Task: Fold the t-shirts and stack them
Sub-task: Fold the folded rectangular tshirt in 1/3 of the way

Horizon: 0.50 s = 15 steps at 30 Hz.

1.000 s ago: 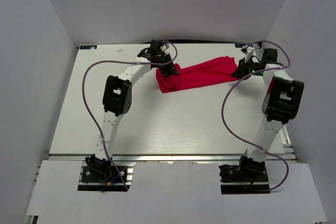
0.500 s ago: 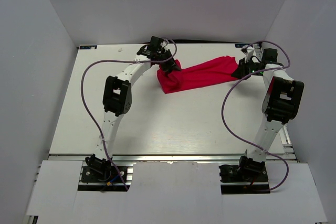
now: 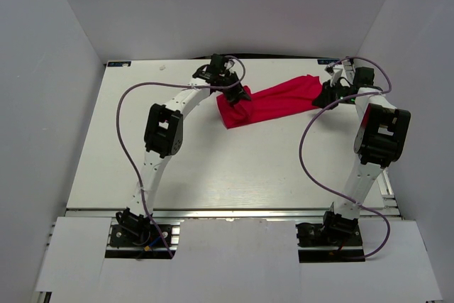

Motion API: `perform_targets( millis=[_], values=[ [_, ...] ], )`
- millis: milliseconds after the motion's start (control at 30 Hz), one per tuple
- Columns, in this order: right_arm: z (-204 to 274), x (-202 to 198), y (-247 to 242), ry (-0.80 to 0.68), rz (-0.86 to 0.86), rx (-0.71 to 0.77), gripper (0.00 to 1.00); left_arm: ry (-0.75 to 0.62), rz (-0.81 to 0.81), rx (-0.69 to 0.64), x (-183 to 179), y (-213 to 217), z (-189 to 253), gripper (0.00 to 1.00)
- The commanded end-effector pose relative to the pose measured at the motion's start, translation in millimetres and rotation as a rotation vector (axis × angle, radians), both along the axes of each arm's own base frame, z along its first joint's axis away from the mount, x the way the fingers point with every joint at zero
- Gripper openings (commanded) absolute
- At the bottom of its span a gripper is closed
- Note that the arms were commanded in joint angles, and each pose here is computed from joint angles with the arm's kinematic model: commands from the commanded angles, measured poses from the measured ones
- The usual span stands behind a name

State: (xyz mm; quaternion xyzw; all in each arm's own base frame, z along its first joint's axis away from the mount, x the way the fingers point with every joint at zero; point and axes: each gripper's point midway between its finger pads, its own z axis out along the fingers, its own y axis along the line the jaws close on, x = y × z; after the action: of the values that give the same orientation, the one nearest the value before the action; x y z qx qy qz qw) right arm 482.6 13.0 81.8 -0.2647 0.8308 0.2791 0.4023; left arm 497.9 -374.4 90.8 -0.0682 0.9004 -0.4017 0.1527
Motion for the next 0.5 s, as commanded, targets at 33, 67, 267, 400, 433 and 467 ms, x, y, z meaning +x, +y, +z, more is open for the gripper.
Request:
perform_targets(
  millis=[33,67,267,400,433,467],
  values=[
    [22.6,1.6,-0.8,-0.057,0.001,0.006,0.14,-0.036,0.008,-0.049,5.4,-12.4,19.2,0.04],
    [22.4,1.2,-0.6,-0.057,0.001,0.006,0.14,-0.03,0.014,-0.044,5.6,-11.9,15.5,0.1],
    [21.8,0.6,-0.5,-0.057,0.001,0.006,0.13,-0.016,0.03,-0.046,6.2,-11.8,11.2,0.35],
    [21.9,-0.5,-0.3,-0.056,0.003,0.005,0.13,-0.062,0.037,-0.099,14.4,-18.4,42.1,0.98],
    [21.2,-1.5,0.1,-0.052,0.003,0.007,0.13,-0.077,0.042,-0.116,17.2,-20.1,51.8,0.98],
    [21.9,-1.8,0.4,-0.052,0.004,0.008,0.13,-0.092,0.042,-0.13,19.1,-21.7,60.7,0.98]
  ],
)
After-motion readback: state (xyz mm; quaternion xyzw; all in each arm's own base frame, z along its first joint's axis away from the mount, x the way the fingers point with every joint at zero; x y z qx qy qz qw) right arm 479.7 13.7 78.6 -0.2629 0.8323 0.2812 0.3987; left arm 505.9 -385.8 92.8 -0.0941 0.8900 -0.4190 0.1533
